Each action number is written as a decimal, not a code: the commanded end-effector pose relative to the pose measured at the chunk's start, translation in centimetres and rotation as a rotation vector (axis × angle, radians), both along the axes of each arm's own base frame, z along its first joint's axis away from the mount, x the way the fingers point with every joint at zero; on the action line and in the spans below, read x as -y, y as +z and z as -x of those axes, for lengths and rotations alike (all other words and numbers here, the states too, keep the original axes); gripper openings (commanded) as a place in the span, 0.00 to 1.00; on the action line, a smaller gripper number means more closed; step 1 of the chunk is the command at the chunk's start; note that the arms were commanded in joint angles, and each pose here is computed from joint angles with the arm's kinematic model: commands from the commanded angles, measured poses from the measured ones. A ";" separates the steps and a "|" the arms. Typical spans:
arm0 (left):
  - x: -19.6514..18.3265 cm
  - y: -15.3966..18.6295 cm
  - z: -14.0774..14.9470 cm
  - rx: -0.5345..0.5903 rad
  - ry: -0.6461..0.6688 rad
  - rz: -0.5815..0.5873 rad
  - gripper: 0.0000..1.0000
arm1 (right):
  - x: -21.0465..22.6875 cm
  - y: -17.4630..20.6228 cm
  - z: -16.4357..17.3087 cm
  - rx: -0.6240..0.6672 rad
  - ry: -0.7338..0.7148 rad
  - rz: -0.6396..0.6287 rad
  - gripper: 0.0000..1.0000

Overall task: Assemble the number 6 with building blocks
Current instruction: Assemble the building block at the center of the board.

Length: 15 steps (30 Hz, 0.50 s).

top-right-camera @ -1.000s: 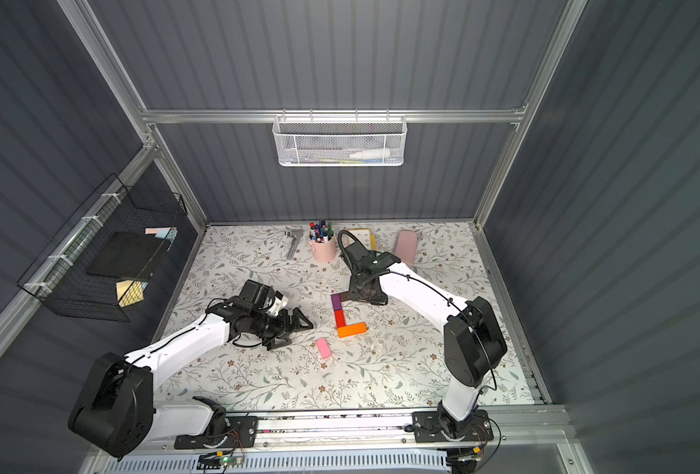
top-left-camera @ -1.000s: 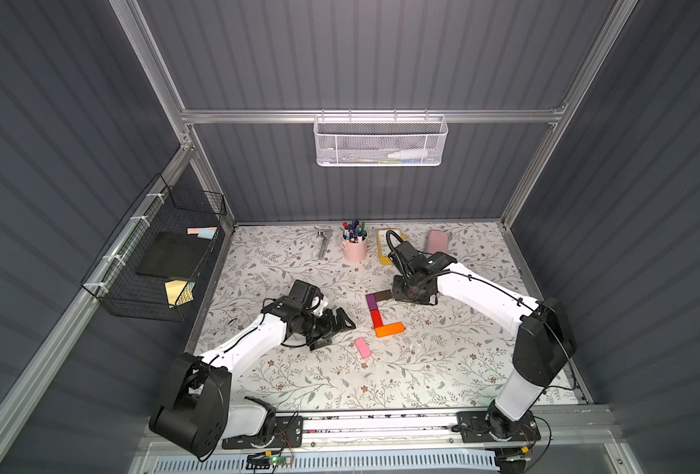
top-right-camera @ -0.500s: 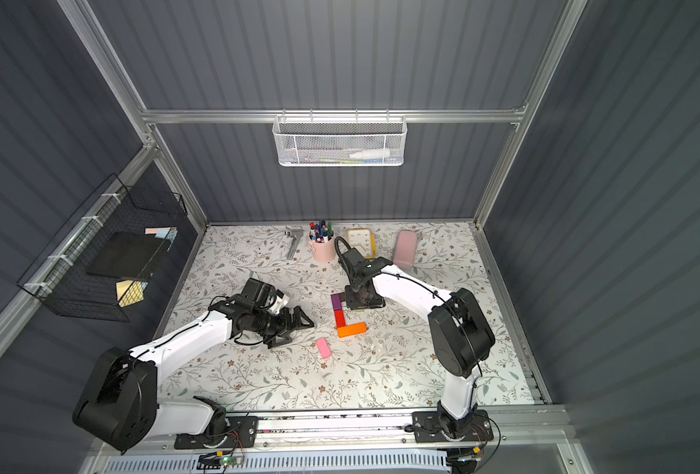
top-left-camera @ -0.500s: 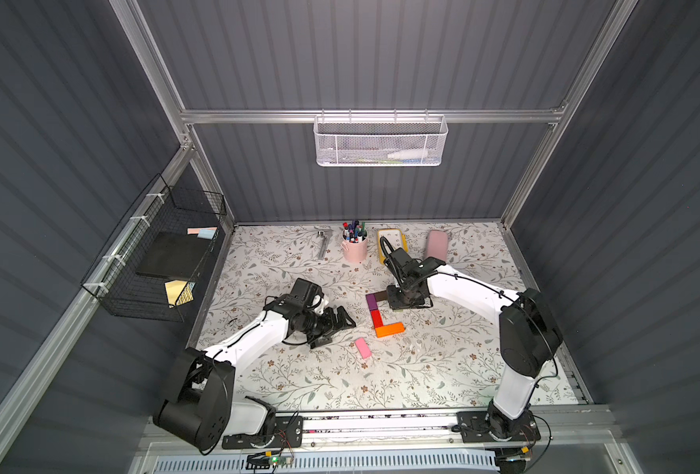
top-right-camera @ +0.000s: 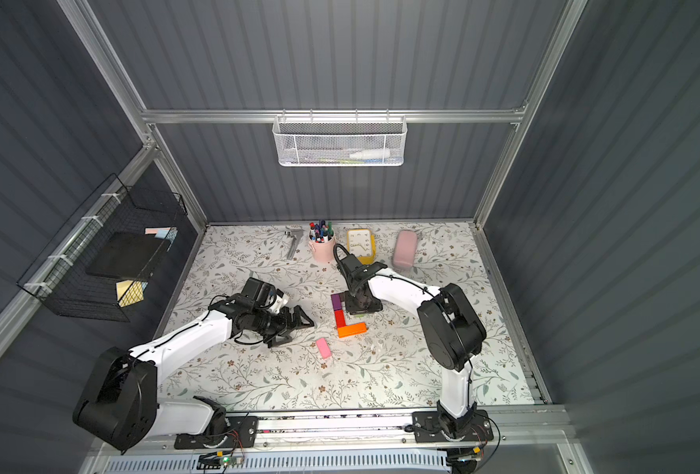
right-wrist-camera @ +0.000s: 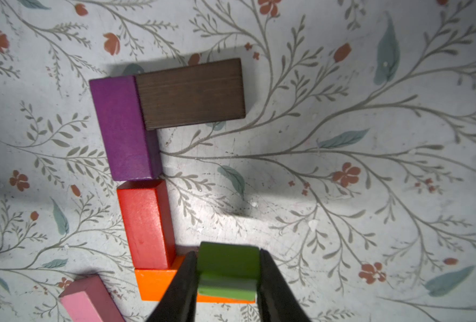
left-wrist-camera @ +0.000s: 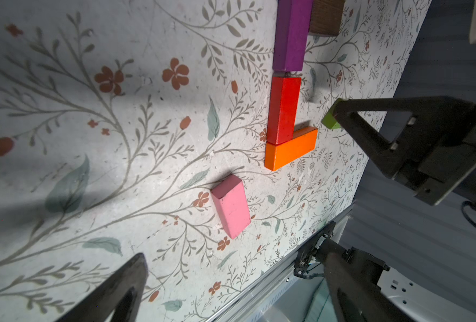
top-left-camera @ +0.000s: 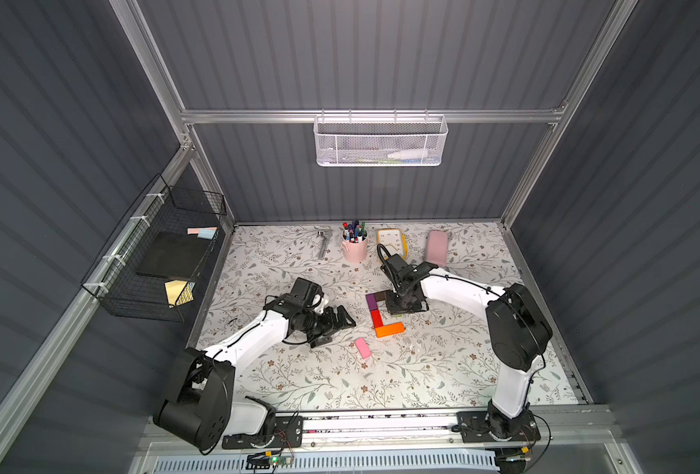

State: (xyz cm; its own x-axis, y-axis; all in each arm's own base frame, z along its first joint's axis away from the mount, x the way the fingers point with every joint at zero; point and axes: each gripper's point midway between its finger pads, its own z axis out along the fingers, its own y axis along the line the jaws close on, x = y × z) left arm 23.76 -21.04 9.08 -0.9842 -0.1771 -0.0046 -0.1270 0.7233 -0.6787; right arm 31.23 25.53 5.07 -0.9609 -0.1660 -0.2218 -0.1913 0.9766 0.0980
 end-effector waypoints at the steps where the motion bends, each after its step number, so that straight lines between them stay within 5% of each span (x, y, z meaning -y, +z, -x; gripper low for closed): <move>1: -0.2 0.3 -0.3 0.013 -0.003 -0.015 0.99 | 0.8 -1.1 0.3 -0.014 -0.012 0.033 0.34; 15: -0.2 0.2 -0.2 0.009 -0.003 -0.014 0.99 | 0.8 -2.4 0.5 -0.035 0.017 0.044 0.35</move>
State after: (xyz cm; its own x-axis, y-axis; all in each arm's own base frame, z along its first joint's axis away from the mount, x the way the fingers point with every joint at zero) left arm 23.76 -21.04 9.08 -0.9841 -0.1773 -0.0043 -0.1274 0.7233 -0.6787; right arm 31.11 25.38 3.91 -0.9622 -0.1732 -0.2101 -0.1950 0.9769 0.0874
